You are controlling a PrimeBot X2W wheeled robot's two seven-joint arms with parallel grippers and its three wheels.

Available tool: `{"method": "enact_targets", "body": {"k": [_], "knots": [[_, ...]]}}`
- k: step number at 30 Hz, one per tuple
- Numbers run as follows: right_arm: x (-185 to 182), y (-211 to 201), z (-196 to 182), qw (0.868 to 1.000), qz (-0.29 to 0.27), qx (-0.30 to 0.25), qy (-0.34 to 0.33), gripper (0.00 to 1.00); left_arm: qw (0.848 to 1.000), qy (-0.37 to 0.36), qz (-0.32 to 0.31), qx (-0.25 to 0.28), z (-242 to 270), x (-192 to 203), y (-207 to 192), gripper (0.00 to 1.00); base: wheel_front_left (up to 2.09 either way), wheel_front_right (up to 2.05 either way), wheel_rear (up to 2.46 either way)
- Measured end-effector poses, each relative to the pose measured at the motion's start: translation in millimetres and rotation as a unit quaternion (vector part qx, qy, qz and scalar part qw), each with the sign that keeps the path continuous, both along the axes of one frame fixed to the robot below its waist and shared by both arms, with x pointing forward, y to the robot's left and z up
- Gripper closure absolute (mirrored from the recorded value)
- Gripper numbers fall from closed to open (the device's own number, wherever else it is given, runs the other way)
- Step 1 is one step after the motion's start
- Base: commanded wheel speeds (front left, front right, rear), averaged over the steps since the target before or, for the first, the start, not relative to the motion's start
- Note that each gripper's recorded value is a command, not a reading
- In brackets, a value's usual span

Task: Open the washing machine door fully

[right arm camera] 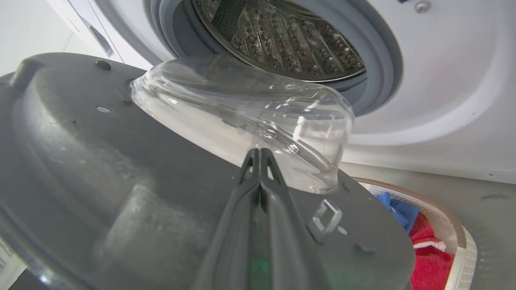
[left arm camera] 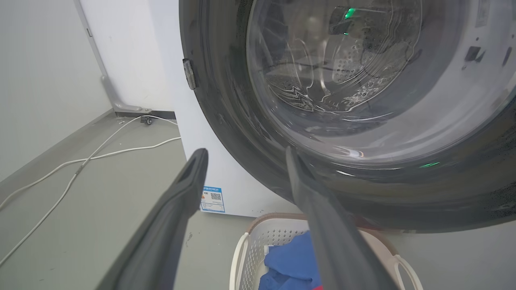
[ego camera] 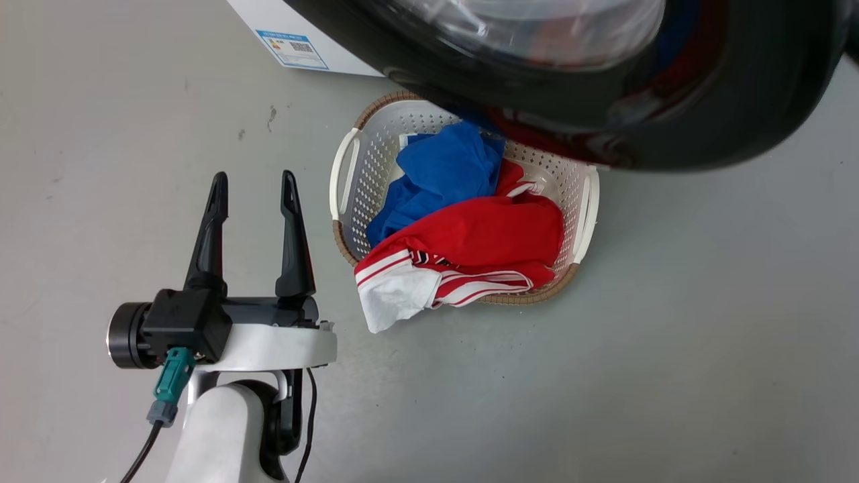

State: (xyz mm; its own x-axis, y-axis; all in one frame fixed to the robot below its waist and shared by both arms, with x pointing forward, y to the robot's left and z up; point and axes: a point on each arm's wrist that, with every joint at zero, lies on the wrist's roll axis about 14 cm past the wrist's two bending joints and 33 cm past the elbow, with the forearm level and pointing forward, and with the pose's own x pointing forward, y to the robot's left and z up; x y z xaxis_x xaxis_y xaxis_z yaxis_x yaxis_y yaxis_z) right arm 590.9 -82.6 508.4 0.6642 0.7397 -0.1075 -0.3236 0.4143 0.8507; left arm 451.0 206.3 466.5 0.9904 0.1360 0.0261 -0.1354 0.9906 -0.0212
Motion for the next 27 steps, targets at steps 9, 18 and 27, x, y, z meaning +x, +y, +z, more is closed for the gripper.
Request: {"method": "enact_targets", "body": {"k": [9, 18, 27], "knots": [[-43, 18, 7, 0.999, 0.038, 0.012, -0.001, 1.0, 1.0, -0.01, -0.004, 0.004, 11, -8, -2, 0.0, 0.0, 0.0, 0.0], [-82, 36, 9, 0.997, 0.073, 0.026, 0.005, 1.0, 1.0, -0.018, -0.009, 0.005, 19, -13, -4, 0.0, 0.0, 0.0, 0.0], [-117, 52, 6, 0.994, 0.092, 0.043, 0.025, 1.0, 1.0, -0.025, -0.011, 0.009, 27, -22, -5, 0.0, 0.0, 0.0, 0.0]]}}
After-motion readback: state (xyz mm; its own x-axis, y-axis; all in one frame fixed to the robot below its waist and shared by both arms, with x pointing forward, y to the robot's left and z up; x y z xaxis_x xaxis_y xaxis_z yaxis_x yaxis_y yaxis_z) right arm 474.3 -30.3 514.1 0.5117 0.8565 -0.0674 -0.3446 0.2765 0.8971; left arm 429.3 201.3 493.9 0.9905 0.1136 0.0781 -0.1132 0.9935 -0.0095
